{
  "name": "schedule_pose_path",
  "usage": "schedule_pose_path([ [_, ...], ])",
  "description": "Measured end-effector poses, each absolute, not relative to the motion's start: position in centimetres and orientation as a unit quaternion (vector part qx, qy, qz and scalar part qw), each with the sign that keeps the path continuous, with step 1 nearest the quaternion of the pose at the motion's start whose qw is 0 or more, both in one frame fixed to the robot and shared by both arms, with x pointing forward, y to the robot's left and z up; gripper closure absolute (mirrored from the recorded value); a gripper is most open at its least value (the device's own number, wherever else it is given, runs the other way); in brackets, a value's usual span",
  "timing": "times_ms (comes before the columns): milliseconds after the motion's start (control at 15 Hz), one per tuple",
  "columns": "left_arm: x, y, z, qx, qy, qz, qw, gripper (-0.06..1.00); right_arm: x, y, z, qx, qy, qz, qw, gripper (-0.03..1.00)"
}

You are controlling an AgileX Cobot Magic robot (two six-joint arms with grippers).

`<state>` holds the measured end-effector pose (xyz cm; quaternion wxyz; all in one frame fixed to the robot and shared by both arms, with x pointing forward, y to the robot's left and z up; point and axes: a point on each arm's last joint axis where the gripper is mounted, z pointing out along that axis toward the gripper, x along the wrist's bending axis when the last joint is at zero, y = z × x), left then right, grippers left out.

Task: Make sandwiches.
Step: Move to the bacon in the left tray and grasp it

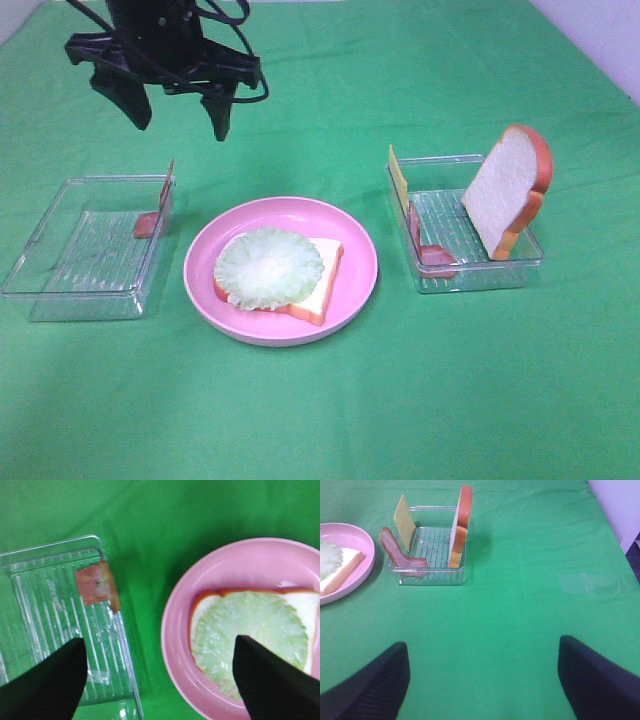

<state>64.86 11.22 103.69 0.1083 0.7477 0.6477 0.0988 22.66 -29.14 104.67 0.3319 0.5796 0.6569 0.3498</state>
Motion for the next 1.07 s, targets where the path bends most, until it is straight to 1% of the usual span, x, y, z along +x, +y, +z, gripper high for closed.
schedule_pose_path([
  [67,65.6,12.6,103.2,0.736,0.662,0.098,0.101,0.19,22.7,-29.1,104.7,0.58,0.657,0.35,0.332,0.2],
  [200,66.4,13.5,101.8,0.73,0.672,0.092,0.085,0.19,22.7,-29.1,104.7,0.58,0.657,0.35,0.332,0.2],
  [667,67.6,13.2,96.4,0.722,0.687,0.077,0.035,0.19,22.7,-29.1,104.7,0.58,0.657,0.35,0.332,0.2],
  [933,68.3,12.9,95.4,0.715,0.691,0.09,0.056,0.19,22.7,-29.1,104.7,0.58,0.657,0.35,0.332,0.2],
  [1000,68.4,12.9,95.3,0.714,0.692,0.09,0.058,0.2,22.7,-29.1,104.7,0.58,0.657,0.35,0.332,0.2],
  [1067,68.5,12.9,94.8,0.713,0.693,0.09,0.055,0.28,22.7,-29.1,104.7,0.58,0.657,0.35,0.332,0.2],
])
